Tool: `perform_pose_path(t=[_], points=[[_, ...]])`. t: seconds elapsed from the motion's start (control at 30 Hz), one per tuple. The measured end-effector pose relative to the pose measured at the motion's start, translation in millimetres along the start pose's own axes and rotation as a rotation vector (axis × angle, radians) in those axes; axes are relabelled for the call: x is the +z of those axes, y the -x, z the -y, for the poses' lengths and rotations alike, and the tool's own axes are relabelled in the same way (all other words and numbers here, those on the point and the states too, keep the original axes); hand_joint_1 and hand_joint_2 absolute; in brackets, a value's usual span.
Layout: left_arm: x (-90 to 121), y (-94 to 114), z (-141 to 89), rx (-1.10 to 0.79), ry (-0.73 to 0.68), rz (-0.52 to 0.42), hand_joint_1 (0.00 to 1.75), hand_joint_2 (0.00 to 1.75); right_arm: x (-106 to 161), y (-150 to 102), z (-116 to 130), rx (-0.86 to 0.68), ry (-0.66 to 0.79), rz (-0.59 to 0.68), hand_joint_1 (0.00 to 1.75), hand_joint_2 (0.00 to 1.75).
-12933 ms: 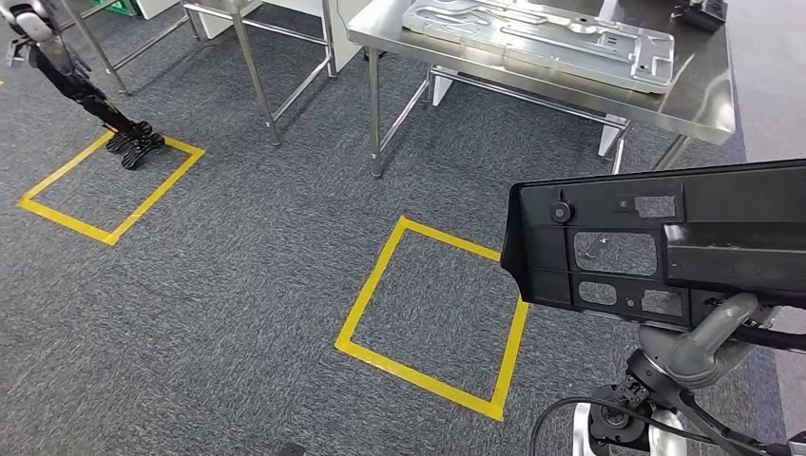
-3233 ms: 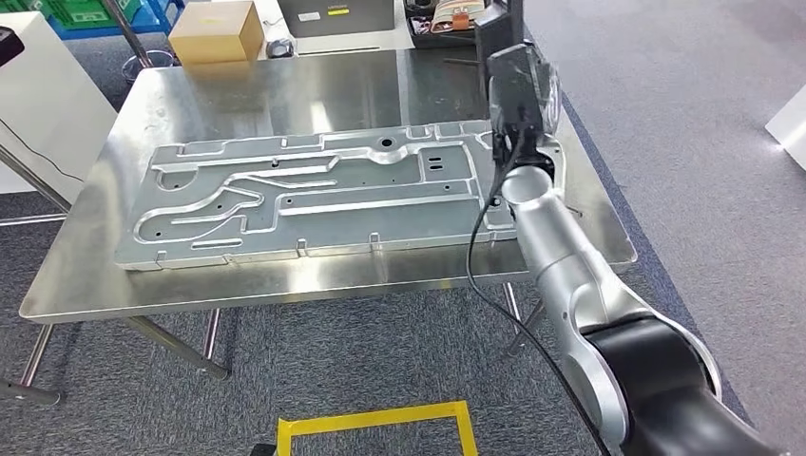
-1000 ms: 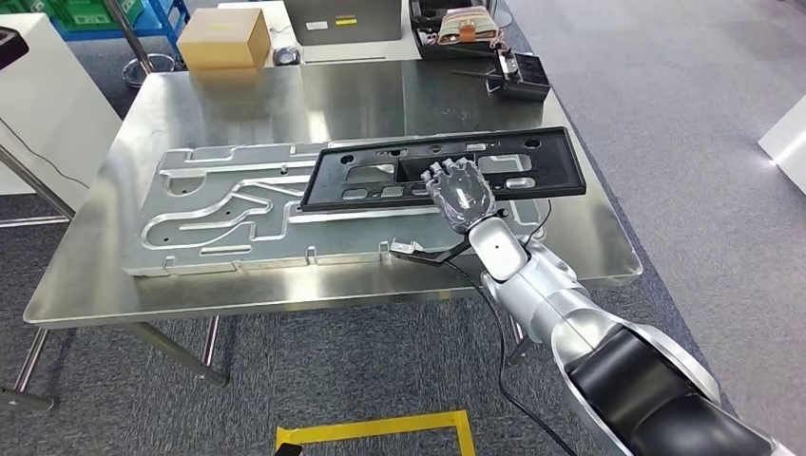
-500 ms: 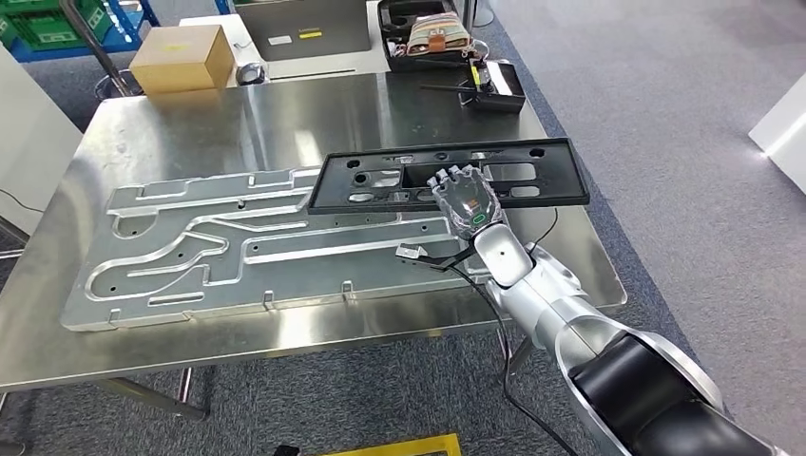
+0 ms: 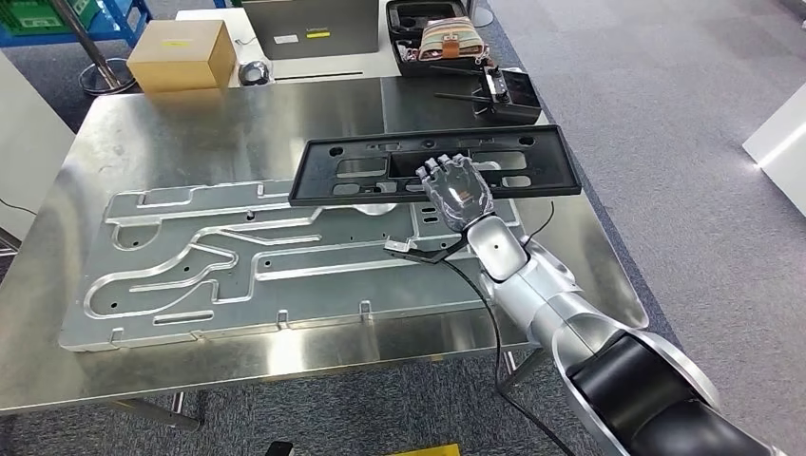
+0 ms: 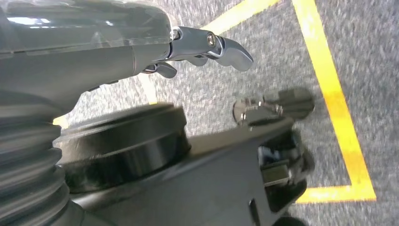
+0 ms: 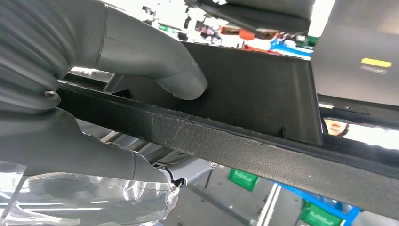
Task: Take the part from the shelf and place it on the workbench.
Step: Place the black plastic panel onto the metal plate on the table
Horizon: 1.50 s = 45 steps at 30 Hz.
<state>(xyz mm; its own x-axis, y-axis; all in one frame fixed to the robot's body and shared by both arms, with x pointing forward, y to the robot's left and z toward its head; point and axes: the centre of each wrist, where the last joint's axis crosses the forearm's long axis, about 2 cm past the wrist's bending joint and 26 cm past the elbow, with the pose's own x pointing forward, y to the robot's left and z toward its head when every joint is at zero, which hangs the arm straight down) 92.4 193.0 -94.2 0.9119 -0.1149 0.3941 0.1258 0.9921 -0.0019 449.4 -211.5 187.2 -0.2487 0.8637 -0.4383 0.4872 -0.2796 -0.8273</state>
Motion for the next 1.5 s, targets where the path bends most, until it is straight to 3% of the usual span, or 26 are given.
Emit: perform_pose_path(t=[0.13,0.33,0.63,0.93,1.13,1.5], points=[[0.3,1.3,0.0,0.02,-0.009,-0.005,0.0,1.75,-3.2,-0.8,3.3,-0.18,-0.011,-0.024,1.75,1.75],[-0.1,0.1,-0.5,0.025,-0.006,0.007,0.0,1.75,-23.0,-17.3,21.9,-0.706,0.032,-0.102,1.75,1.75],[-0.8,-3.9,-1.6,0.021,-0.031,0.048,0.0,1.75,-33.9,-57.3,40.6,-0.968,0.012,-0.118,1.75,1.75],[-0.7,-2.9,-1.8,0.111,-0.06,0.056,0.0,1.75,-38.5,-82.8,52.8,-0.959,-0.081,-0.024,1.75,1.75],[-0.4,-2.3,-0.6,0.171,-0.074,0.067,0.0,1.75,-39.7,-97.1,59.6,-0.787,-0.157,0.072,1.75,1.75],[0.1,-3.4,4.6,0.232,-0.041,0.198,0.0,1.75,-37.2,-107.6,60.9,-0.518,-0.201,0.221,1.75,1.75]])
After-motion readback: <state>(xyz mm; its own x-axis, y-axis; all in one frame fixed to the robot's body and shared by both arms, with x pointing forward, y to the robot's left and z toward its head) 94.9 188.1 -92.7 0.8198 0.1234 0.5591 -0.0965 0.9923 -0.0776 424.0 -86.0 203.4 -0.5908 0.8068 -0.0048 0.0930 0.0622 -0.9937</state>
